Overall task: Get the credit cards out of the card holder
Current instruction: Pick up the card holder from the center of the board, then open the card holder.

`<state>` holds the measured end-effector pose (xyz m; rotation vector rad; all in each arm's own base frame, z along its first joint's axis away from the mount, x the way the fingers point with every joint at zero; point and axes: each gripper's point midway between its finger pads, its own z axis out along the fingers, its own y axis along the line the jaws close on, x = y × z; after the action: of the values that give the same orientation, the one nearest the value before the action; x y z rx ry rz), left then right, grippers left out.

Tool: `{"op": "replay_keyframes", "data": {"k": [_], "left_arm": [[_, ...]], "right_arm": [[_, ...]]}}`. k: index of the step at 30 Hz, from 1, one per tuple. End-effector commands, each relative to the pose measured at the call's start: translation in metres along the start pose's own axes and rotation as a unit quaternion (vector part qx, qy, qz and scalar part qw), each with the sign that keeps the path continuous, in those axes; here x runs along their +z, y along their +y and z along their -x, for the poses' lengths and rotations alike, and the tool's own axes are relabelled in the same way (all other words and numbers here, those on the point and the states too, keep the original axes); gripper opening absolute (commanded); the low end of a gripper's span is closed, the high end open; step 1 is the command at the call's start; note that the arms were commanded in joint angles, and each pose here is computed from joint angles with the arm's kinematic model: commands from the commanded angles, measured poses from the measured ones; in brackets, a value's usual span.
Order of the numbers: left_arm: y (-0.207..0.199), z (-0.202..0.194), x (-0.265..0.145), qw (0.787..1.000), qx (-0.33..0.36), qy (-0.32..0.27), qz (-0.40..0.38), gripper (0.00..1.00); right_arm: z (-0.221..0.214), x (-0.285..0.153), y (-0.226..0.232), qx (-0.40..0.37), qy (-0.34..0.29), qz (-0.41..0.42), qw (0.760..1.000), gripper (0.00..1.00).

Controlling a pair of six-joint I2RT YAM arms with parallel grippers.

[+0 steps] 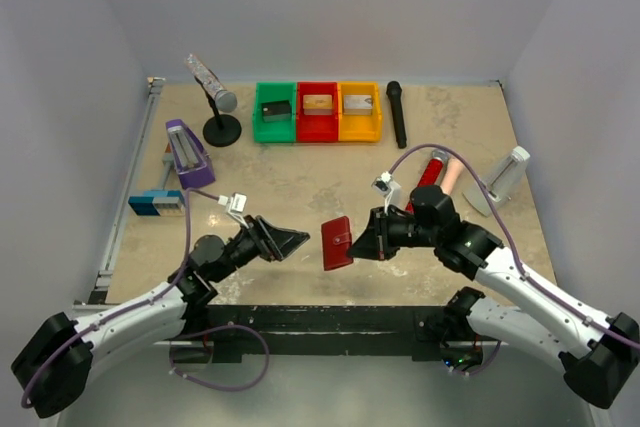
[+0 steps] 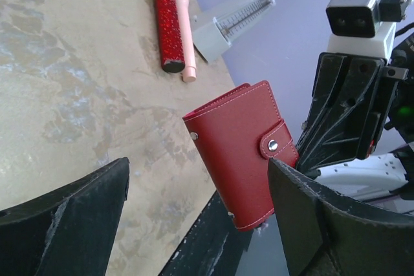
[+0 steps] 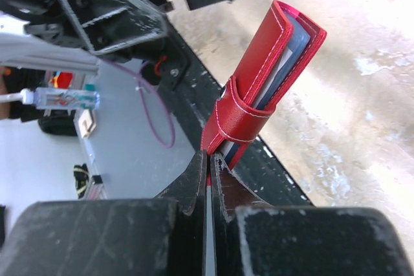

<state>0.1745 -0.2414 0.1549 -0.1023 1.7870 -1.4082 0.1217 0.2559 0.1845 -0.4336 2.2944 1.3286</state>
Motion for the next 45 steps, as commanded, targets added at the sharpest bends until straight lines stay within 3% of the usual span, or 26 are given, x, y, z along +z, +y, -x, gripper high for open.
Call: {"op": "replay_keyframes", "data": {"k": [1,9,20,38,45], "left_arm": [[-0.038,0.004,0.003,0.996,0.002,0.011,-0.085,0.92],[-0.059,-0.010,0.013,0.988,-0.015,0.062,-0.140,0.91],[-0.078,-0.008,0.021,0.980,-0.024,0.070,-0.184,0.90],[-0.067,-0.022,0.018,0.979,-0.037,0.087,-0.180,0.90],[-0.083,-0.016,0.015,0.973,-0.035,0.082,-0.214,0.84]], "right_arm": [[0.012,-0.015,0.038,-0.032,-0.002,0.061,0.998,0.00],[0.012,-0.016,0.044,-0.033,-0.001,0.076,0.997,0.00],[0.012,-0.014,0.049,-0.029,0.003,0.093,0.995,0.00],[0.016,-0.023,0.064,-0.036,-0.006,0.113,0.993,0.00],[0.014,-0.023,0.064,-0.038,-0.006,0.117,0.992,0.00]]}}
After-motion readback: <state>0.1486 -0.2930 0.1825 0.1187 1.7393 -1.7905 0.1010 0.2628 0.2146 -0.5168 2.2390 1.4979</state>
